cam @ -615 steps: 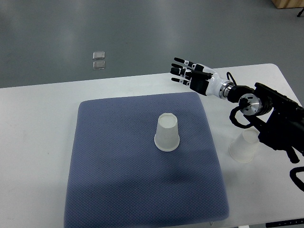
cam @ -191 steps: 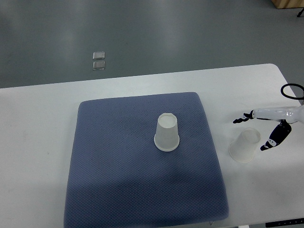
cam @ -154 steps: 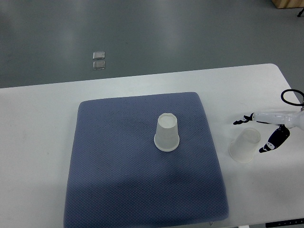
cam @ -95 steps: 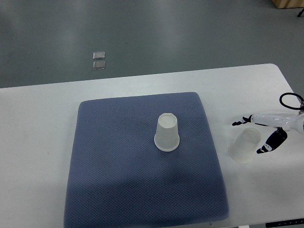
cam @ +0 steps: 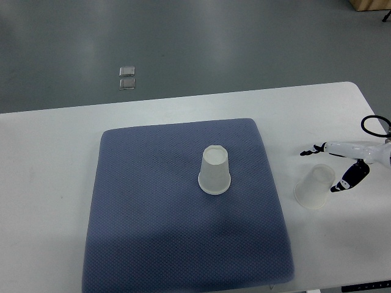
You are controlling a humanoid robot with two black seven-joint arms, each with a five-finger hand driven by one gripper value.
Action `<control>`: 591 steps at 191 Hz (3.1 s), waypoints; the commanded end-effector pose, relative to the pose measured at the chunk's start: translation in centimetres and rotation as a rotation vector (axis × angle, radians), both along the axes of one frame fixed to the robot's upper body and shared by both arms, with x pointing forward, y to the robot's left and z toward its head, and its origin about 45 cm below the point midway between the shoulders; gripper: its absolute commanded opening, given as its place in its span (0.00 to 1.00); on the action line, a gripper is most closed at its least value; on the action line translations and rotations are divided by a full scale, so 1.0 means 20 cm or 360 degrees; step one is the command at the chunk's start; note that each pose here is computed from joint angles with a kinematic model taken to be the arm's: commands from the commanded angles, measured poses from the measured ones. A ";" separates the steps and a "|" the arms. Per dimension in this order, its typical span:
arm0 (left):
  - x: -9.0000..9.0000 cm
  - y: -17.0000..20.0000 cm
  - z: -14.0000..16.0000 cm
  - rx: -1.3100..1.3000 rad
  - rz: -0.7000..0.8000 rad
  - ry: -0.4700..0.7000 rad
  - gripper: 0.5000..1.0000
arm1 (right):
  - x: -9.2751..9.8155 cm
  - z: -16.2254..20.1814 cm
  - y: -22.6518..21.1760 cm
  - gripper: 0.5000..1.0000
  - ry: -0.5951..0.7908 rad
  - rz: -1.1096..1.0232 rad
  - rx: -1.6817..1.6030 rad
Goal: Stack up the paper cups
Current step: 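Close the right hand fingers around the lying white paper cup, then lift the cup with the right hand and carry it over the upside-down cup, then lower the held cup onto the upside-down cup on the pad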
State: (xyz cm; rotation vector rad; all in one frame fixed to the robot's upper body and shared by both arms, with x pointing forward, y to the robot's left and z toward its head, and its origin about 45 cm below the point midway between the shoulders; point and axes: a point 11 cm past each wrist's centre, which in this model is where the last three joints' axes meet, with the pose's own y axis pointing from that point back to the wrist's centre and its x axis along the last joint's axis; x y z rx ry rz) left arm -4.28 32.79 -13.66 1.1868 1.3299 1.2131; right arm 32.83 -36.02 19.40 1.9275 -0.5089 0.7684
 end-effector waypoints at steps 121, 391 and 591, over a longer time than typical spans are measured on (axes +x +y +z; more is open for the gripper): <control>0.00 0.00 0.00 0.0002 0.0000 0.0000 1.00 | -0.01 -0.03 0.01 0.82 0.0026 0.0003 0.0016; 0.00 0.00 0.00 0.0000 0.0000 0.0000 1.00 | 0.11 0.14 0.13 0.24 0.0042 0.0122 0.0116; 0.00 0.00 0.00 -0.0003 0.0000 -0.0001 1.00 | 0.34 0.72 0.95 0.26 -0.0020 0.0680 0.0383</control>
